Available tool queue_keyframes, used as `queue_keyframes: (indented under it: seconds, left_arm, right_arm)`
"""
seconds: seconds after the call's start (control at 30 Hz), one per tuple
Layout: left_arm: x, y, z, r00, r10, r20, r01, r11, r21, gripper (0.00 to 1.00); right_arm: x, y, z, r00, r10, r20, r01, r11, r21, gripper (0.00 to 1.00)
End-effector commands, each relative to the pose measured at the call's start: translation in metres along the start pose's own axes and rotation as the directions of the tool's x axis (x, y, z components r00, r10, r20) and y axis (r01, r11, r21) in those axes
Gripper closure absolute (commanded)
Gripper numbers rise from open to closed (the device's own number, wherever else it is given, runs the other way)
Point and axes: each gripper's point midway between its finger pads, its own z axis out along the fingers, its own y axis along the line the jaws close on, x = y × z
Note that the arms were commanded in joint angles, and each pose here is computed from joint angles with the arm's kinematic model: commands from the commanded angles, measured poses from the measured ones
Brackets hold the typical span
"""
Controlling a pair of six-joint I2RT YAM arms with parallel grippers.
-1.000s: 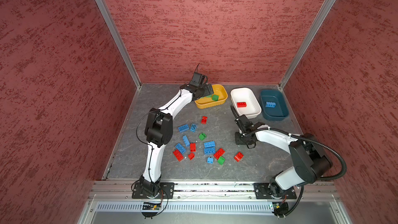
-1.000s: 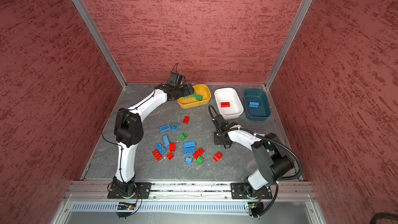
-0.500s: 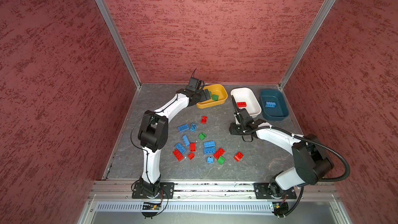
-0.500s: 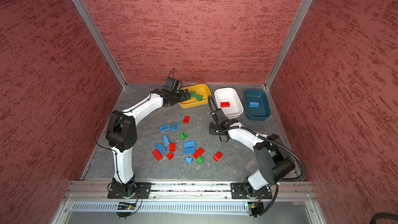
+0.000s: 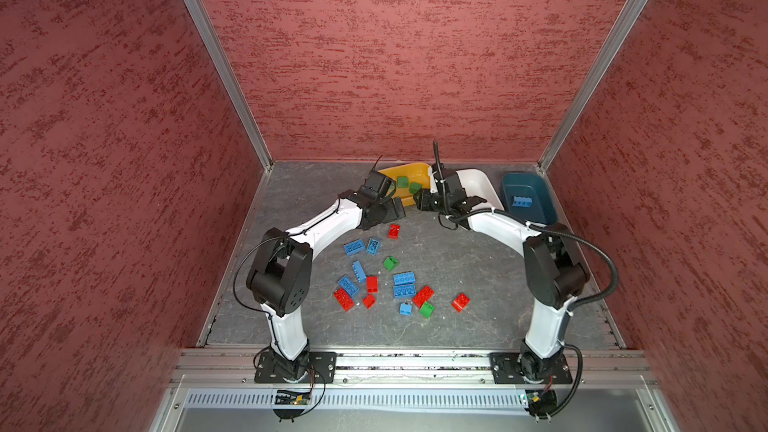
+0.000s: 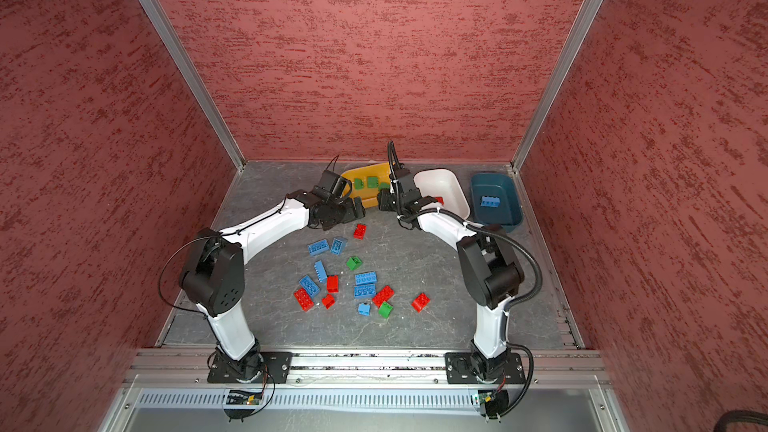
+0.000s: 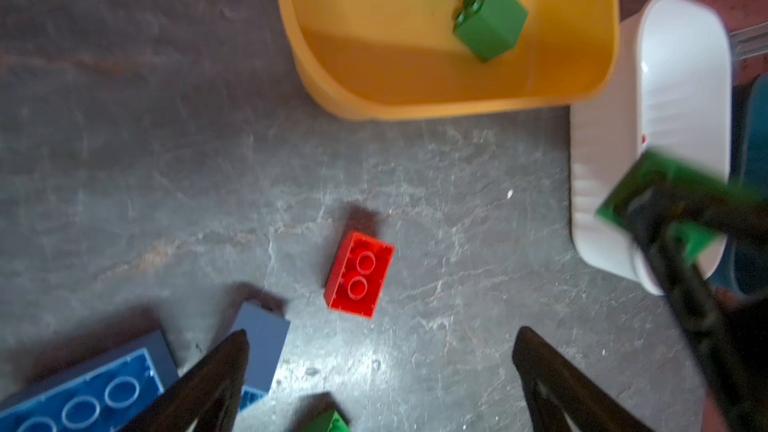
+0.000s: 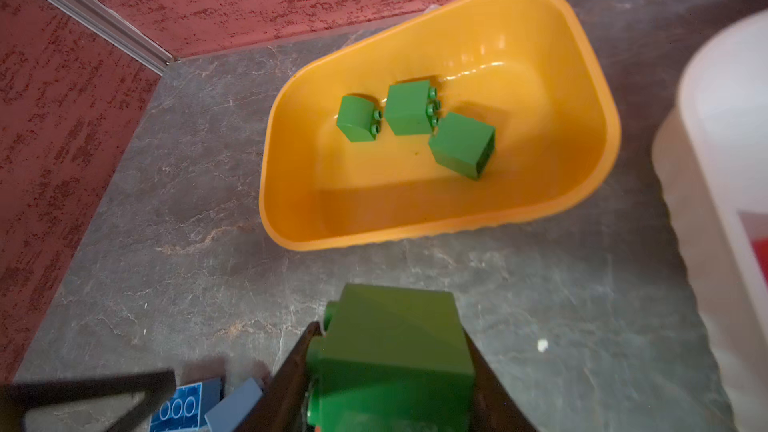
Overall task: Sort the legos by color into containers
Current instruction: 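Grasp a green brick with the right gripper and lift it, then drop the green brick into the yellow tub with the right gripper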
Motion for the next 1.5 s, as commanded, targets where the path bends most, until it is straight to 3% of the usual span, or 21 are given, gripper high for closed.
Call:
queue_keyframes:
  seconds: [0.0,0.23,0.37,0.53,0.7,0.77,0.83,1.07,1.17,1.47]
  left_arm:
    - [0.026,0.009,-0.01,0.999,-0.015,-0.042,0.012,0.998,-0.056,0.0]
    - [0.069,0.013,-0.01,0.991,0.047,-0.129,-0.061,0.993,-0.106,0.0]
    - [0.084,0.016,-0.012,0.981,0.094,-0.171,-0.116,0.985,-0.126,0.0]
    - [0.097,0.021,-0.013,0.974,0.118,-0.194,-0.148,0.977,-0.152,0.13]
    - [0.103,0.03,-0.009,0.971,0.089,-0.223,-0.133,0.973,-0.187,0.13]
    - [0.102,0.033,-0.009,0.976,0.05,-0.212,-0.096,0.973,-0.212,0.22]
    - [0.103,0.031,-0.008,0.98,0.008,-0.2,-0.051,0.977,-0.209,0.3]
    - [0.111,0.034,0.007,0.971,-0.131,-0.199,0.086,0.971,-0.222,0.31]
    - [0.11,0.033,0.014,0.968,-0.157,-0.197,0.114,0.97,-0.214,0.31]
    - [0.117,0.036,0.033,0.96,-0.183,-0.214,0.135,0.967,-0.218,0.44]
  right_arm:
    - [-0.025,-0.002,0.021,0.998,-0.04,0.045,0.041,0.999,-0.017,0.64]
    - [-0.052,-0.021,0.072,0.998,-0.031,0.06,0.031,1.0,0.003,0.59]
    - [-0.058,-0.01,0.088,0.998,-0.053,0.023,0.055,0.997,-0.052,0.43]
    - [-0.064,0.006,0.073,0.995,-0.104,0.005,0.104,0.988,-0.111,0.22]
    - [-0.075,0.016,0.038,0.991,-0.13,0.04,0.133,0.984,-0.117,0.12]
    - [-0.078,0.019,0.021,0.99,-0.127,0.063,0.134,0.983,-0.122,0.01]
    - [-0.077,0.019,0.007,0.991,-0.109,0.077,0.118,0.985,-0.123,0.01]
    - [-0.061,0.012,-0.043,0.99,-0.057,0.127,0.071,0.991,-0.111,0.01]
    - [-0.051,0.002,-0.061,0.988,-0.038,0.148,0.05,0.996,-0.074,0.01]
    - [-0.034,-0.015,-0.086,0.985,-0.03,0.168,0.032,0.999,-0.011,0.01]
